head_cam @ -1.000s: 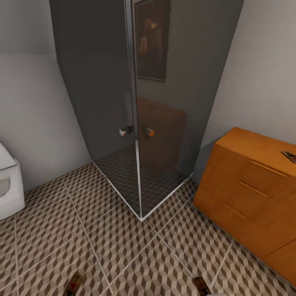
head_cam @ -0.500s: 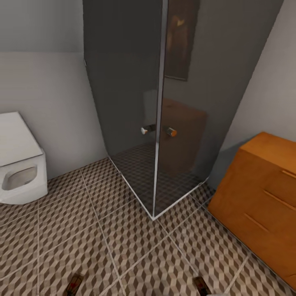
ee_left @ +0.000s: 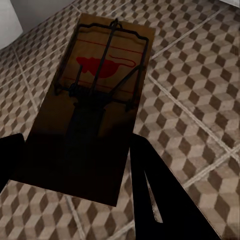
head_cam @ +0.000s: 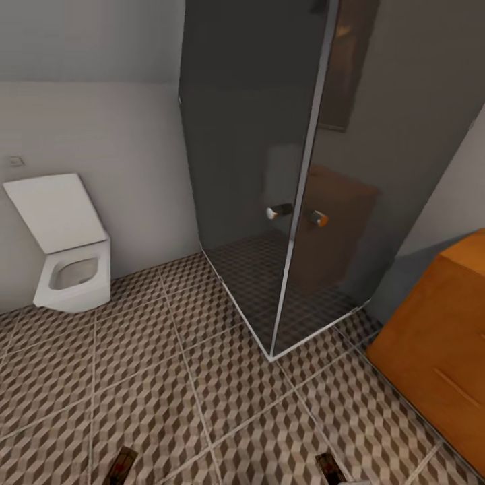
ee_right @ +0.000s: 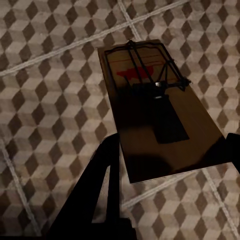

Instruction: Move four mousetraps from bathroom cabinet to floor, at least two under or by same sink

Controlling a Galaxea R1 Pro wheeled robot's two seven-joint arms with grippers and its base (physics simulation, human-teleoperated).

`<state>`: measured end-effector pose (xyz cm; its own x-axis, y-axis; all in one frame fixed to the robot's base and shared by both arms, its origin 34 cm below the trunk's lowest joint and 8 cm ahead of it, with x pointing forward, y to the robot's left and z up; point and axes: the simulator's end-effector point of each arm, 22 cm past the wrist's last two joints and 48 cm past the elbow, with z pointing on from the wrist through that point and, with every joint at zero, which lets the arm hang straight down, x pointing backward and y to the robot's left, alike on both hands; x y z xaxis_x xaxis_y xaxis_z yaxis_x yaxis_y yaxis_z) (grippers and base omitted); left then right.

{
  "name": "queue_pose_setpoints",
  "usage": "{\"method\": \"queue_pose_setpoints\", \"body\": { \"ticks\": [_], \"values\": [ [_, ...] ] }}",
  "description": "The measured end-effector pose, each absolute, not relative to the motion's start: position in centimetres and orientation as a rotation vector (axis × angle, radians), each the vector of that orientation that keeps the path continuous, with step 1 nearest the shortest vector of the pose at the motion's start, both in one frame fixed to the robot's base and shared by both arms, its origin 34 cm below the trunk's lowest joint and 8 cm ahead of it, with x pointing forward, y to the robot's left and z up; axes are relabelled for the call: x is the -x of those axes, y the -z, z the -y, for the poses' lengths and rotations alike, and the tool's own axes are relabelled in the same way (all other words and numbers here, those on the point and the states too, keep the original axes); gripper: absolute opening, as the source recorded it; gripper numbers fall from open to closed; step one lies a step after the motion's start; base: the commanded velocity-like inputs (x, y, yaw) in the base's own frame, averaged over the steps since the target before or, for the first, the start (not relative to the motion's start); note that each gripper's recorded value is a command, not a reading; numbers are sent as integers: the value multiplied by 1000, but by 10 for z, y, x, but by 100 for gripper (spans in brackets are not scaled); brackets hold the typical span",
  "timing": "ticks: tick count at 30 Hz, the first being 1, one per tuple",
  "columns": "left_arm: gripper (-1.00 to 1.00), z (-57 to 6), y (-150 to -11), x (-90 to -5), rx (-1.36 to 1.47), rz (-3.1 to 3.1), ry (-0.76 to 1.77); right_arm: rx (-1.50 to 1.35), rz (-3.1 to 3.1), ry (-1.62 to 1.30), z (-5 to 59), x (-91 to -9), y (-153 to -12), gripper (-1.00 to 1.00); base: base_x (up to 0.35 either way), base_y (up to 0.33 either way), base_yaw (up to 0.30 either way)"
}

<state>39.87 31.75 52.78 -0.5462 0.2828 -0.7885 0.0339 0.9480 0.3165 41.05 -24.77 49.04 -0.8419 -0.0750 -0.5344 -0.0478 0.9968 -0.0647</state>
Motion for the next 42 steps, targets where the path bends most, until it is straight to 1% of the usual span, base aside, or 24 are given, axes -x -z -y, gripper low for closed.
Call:
{"method": "queue_pose_setpoints", "body": {
  "ticks": [42],
  "values": [
    [-100, -318, -522, -392, -229, -2156, -327, 86, -2596, 64, 247, -403, -484, -100, 0, 0, 269]
  ]
}}
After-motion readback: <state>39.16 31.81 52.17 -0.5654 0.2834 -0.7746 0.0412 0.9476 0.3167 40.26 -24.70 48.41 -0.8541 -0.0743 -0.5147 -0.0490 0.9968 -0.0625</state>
